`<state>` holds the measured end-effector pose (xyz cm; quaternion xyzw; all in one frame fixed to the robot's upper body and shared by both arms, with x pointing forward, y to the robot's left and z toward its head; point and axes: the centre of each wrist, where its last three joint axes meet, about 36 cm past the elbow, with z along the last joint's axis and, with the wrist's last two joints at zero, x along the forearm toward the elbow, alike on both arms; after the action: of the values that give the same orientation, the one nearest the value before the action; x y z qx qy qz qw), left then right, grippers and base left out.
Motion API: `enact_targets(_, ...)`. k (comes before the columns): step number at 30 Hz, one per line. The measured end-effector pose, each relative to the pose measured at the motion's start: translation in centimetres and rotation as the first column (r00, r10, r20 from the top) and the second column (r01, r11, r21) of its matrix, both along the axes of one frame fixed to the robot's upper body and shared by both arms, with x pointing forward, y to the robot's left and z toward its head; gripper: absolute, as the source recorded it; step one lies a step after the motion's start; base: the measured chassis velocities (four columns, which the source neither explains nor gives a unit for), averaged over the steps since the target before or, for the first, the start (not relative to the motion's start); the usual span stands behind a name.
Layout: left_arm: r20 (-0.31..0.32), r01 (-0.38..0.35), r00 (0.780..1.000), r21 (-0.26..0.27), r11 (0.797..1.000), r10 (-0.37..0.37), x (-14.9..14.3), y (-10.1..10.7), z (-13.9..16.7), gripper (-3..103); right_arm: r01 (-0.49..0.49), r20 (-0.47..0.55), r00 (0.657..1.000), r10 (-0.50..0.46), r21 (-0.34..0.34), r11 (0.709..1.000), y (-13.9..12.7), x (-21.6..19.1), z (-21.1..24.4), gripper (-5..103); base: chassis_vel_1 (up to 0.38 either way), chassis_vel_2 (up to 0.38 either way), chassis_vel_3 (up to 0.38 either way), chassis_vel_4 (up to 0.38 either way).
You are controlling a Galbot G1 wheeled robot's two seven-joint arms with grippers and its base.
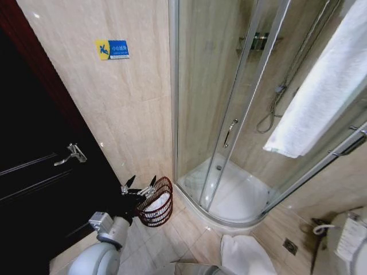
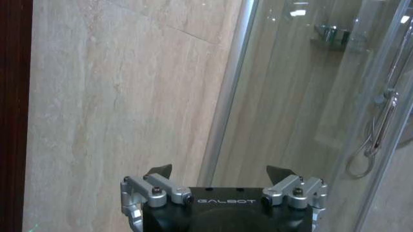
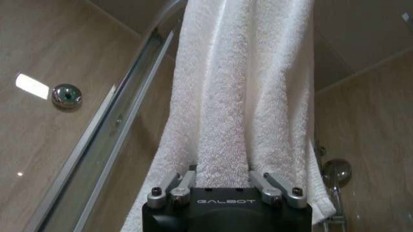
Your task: Discard the used towel into the hamper.
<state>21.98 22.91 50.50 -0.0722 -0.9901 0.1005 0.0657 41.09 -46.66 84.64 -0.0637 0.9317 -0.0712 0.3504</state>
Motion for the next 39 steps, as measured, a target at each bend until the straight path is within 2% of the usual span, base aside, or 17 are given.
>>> enact_targets(7, 0.000, 0.000, 1.000, 0.000, 1.000, 0.000, 0.0, 0.0, 0.0, 99, 0.014, 0.009, 1.000, -0.014, -0.014, 1.000, -0.5, -0.8, 0.3, 12, 0.000, 0.000, 0.000, 0.000)
enact_targets(9, 0.000, 0.000, 1.000, 0.000, 1.000, 0.000, 0.0, 0.0, 0.0, 99, 0.016, 0.011, 1.000, -0.016, -0.017, 1.000, -0.6, -0.9, 0.3, 12, 0.000, 0.000, 0.000, 0.000)
enact_targets(11, 0.000, 0.000, 1.000, 0.000, 1.000, 0.000, 0.0, 0.0, 0.0, 99, 0.017, 0.014, 1.000, -0.017, -0.023, 1.000, -0.7, -1.2, 0.4, 6, 0.000, 0.000, 0.000, 0.000)
enact_targets(19, 0.000, 0.000, 1.000, 0.000, 1.000, 0.000, 0.0, 0.0, 0.0, 99, 0.013, 0.049, 0.999, -0.012, -0.033, 0.999, -0.7, -1.7, 0.7, 5, 0.000, 0.000, 0.000, 0.000)
enact_targets(23, 0.000, 0.000, 1.000, 0.000, 1.000, 0.000, 0.0, 0.0, 0.0, 99, 0.059, 0.140, 0.989, -0.049, -0.066, 0.996, -1.2, -2.3, 0.3, 5, 0.000, 0.000, 0.000, 0.000)
enact_targets(27, 0.000, 0.000, 1.000, 0.000, 1.000, 0.000, 0.0, 0.0, 0.0, 99, 0.094, 0.187, 0.980, -0.074, -0.100, 0.991, -1.1, -2.9, -0.4, 5, 0.000, 0.000, 0.000, 0.000)
enact_targets(34, 0.000, 0.000, 1.000, 0.000, 1.000, 0.000, 0.0, 0.0, 0.0, 99, 0.108, 0.154, 0.984, -0.084, -0.149, 0.983, -0.5, -4.6, -3.9, 5, 0.000, 0.000, 0.000, 0.000)
enact_targets(39, 0.000, 0.000, 1.000, 0.000, 1.000, 0.000, 0.0, 0.0, 0.0, 99, 0.134, 0.156, 0.981, -0.111, -0.144, 0.980, -0.8, -6.7, -5.2, 5, 0.000, 0.000, 0.000, 0.000)
